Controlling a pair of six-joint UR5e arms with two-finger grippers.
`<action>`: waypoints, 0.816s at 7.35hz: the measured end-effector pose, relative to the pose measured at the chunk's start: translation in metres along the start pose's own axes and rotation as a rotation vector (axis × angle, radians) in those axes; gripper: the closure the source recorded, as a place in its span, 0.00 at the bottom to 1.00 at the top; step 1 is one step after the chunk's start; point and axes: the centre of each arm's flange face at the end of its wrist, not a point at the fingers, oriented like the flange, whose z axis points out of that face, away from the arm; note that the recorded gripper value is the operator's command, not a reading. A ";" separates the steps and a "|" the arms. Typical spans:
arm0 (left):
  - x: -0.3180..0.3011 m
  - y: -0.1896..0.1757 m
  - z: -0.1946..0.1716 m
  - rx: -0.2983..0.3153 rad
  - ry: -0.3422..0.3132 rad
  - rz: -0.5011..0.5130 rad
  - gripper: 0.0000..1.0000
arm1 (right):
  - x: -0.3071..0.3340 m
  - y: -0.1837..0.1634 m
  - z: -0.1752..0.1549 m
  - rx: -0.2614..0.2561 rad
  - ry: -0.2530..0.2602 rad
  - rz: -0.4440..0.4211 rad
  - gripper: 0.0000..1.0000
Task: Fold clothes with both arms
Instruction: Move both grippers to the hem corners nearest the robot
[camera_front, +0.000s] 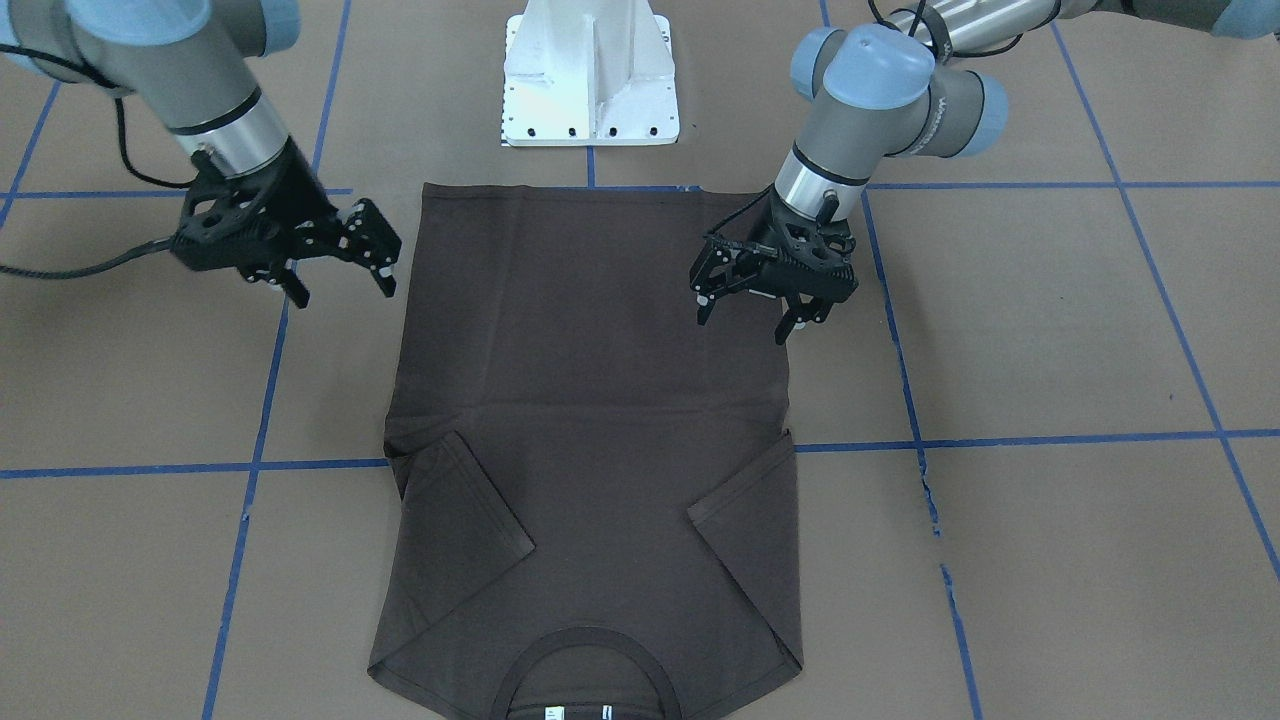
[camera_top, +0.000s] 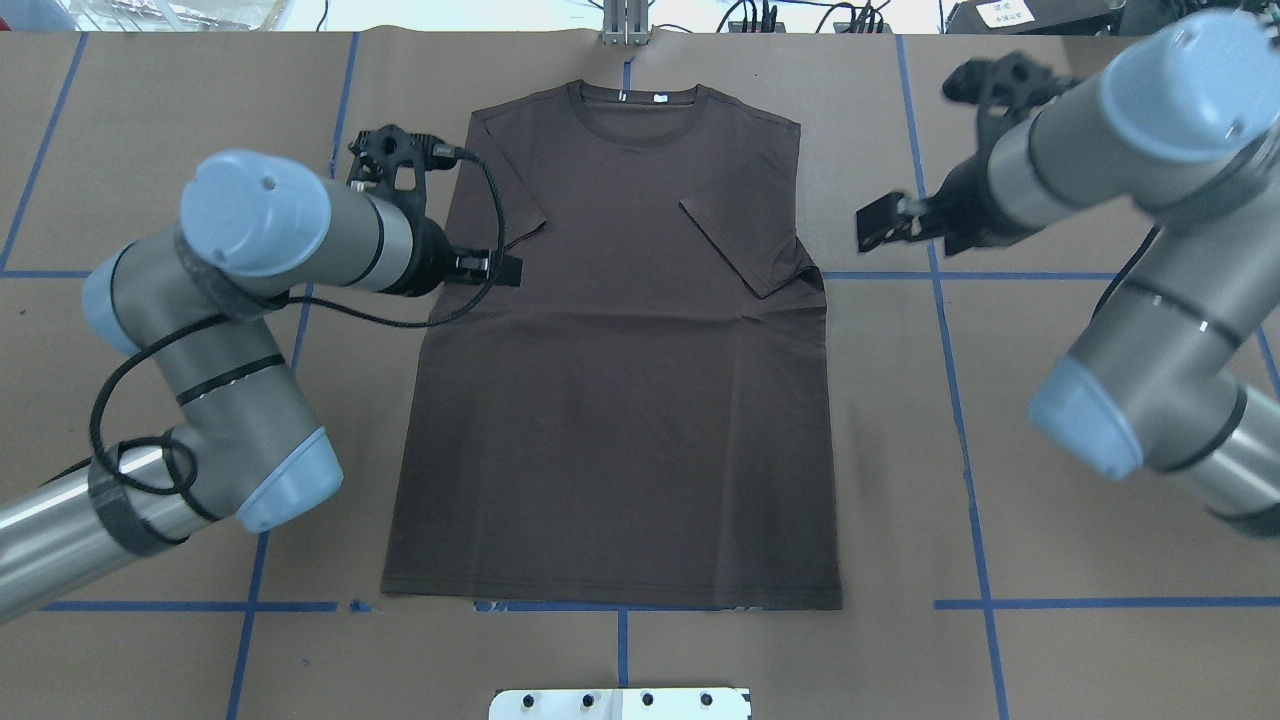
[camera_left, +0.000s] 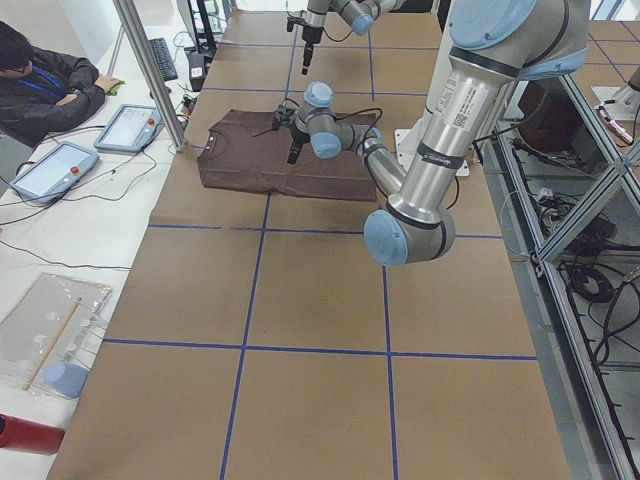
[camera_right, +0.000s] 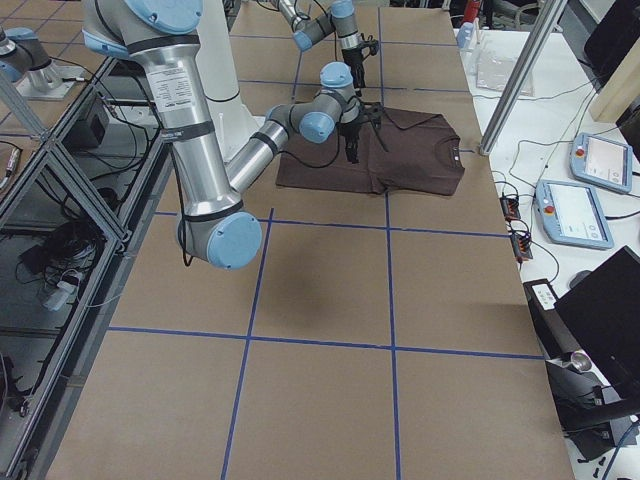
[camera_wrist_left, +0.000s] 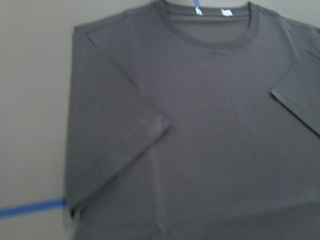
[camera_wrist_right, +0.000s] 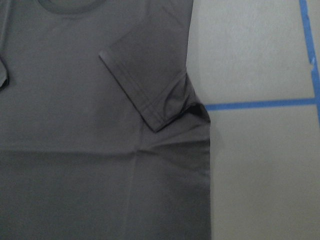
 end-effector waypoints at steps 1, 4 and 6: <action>-0.002 0.028 -0.007 -0.017 0.007 -0.008 0.00 | -0.004 0.047 0.002 -0.002 0.005 0.036 0.05; -0.011 0.104 -0.011 -0.067 -0.017 -0.101 0.44 | 0.018 0.137 -0.007 -0.031 0.046 0.089 0.05; -0.019 0.160 0.001 -0.094 -0.071 -0.178 0.44 | 0.021 0.158 -0.007 -0.039 0.056 0.083 0.04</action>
